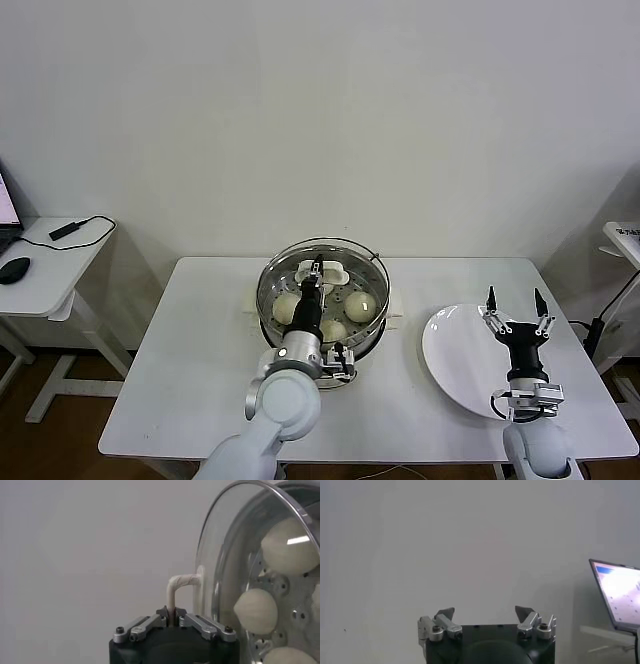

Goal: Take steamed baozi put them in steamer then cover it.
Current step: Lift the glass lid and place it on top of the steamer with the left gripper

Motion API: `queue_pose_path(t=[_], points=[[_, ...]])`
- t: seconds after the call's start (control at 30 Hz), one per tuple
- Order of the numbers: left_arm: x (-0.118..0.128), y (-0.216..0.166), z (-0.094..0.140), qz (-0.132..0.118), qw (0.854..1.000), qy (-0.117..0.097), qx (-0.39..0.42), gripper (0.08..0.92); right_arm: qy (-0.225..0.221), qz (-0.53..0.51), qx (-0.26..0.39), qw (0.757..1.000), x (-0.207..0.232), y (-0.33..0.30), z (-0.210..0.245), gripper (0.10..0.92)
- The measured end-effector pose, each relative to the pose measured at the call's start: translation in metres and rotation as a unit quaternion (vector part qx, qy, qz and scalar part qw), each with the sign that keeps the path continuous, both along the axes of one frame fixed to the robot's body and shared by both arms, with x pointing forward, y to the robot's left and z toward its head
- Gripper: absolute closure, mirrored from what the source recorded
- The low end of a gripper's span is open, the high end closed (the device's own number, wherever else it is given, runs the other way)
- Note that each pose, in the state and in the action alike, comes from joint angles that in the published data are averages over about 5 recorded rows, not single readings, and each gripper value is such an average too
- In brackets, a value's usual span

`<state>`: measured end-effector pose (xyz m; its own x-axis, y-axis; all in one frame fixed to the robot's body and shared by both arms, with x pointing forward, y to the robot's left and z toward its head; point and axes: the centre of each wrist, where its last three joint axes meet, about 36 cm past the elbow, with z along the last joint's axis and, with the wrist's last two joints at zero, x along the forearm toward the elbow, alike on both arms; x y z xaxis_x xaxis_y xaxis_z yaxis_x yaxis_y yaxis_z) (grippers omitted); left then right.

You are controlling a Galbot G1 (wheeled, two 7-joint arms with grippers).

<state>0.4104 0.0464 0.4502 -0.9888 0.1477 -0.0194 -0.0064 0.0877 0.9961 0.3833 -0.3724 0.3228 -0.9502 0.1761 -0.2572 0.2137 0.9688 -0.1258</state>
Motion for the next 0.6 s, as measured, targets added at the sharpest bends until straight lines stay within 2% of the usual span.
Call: queue_pose_path(t=[0.6], points=[[0.005, -0.012, -0.013, 0.006, 1.0, 0.01, 0.015, 0.805, 0.0, -0.004, -0.001, 1.0, 0.001, -0.003, 0.0, 0.2]])
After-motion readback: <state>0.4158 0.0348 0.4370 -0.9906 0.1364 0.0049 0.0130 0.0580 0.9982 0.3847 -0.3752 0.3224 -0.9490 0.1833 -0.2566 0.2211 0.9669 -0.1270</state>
